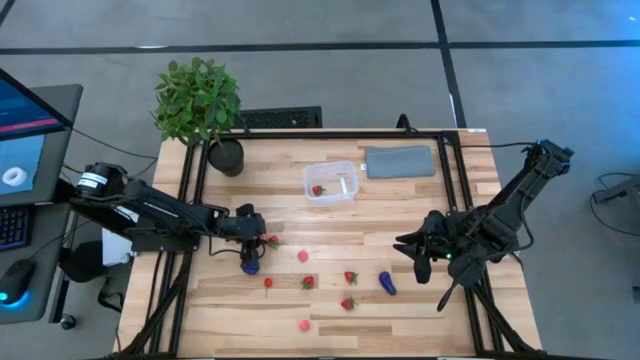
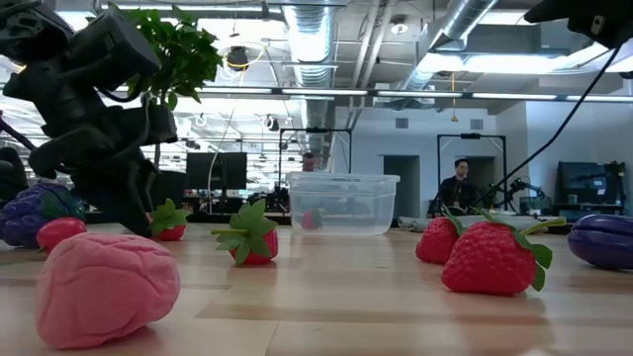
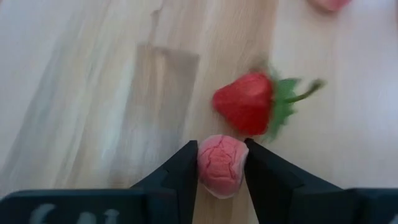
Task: Pick and placing Produce into tupperware
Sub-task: Put the top apricot into the container
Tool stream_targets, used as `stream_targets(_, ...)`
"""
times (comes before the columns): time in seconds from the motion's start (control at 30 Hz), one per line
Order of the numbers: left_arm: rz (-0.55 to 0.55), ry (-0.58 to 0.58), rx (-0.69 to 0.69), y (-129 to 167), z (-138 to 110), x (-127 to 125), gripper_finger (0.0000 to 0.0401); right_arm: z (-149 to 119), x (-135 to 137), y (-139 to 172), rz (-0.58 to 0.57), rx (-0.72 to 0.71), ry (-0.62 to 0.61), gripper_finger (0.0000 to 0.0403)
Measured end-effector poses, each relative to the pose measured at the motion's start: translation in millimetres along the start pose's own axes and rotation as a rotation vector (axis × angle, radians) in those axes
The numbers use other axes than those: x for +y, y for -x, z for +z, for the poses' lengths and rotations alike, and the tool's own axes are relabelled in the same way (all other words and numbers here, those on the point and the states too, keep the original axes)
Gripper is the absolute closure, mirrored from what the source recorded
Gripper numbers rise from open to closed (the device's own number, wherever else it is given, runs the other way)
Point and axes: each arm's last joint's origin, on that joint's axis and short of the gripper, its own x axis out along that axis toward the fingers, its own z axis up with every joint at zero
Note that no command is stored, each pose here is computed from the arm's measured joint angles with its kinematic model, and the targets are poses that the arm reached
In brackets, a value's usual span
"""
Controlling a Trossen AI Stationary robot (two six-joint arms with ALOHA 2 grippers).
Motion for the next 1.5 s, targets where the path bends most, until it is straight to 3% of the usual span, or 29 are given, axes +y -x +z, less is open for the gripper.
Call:
stream_targets(0.43, 0.092, -0.054, -0.004, 8, 32, 6, 0.0292, 0, 0, 0, -0.001, 0.0, 0.002, 0.0271)
stream_targets(0.73, 0.119, -0.1, -0.123, 22, 78, 12, 0.0292, 0, 0, 0, -0.002, 0.001, 0.014, 0.0271)
stream_targets(1.23, 0.213, -0.073, -0.445, 56, 152, 60, 0.0292, -2, 0, -1, -0.007, 0.002, 0.036, 0.0271)
stream_targets(1.5, 0.186, -0.045, -0.44, 47, 173, 78, 0.0292, -5, 2, -5, -0.028, -0.004, 0.057, 0.0271)
